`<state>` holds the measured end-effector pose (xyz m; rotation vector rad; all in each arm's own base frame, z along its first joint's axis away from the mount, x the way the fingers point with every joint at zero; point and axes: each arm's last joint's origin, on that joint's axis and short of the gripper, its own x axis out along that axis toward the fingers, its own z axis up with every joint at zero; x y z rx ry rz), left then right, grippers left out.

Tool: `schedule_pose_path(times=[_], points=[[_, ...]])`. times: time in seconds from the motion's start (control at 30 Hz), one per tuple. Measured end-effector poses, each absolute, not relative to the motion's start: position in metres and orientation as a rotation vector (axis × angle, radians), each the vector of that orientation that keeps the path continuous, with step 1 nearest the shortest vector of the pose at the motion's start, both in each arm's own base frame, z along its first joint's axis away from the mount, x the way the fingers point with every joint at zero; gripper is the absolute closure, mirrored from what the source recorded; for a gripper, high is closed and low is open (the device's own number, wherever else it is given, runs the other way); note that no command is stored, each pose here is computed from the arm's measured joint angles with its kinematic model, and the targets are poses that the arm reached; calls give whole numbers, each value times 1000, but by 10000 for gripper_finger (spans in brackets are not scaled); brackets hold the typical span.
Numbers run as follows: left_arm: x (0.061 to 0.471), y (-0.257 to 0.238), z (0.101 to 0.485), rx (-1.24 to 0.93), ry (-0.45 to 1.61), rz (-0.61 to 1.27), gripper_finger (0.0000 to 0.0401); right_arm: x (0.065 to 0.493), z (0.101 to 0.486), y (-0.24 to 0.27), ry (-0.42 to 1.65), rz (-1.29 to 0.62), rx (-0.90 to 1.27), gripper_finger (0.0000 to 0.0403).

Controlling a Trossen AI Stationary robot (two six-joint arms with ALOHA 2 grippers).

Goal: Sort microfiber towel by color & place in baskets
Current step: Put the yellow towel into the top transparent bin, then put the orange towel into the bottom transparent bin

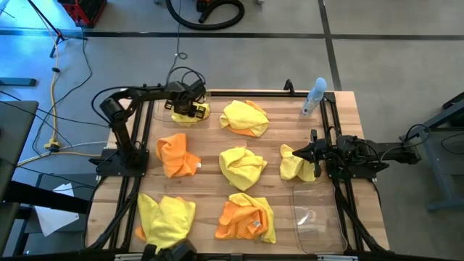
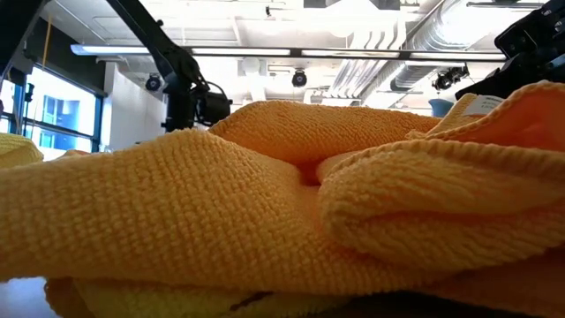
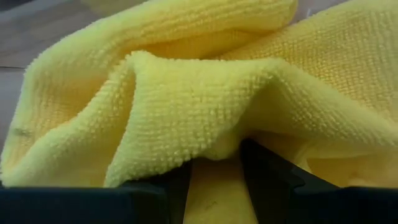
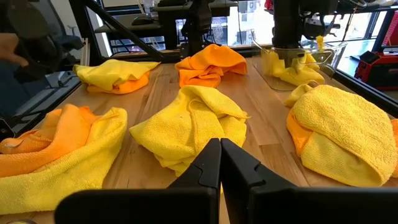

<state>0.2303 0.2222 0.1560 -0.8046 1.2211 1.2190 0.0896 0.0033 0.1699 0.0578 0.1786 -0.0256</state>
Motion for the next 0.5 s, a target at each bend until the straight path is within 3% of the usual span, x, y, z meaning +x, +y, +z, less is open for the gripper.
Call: schedule_pose_path(times=[0.37,0.5], points=[[216,207,223,-791,978,1216,272,90,170,3,178,-26,58,402],[215,189,249,-677,937,1126,272,90,170,3,179,-26,58,402]])
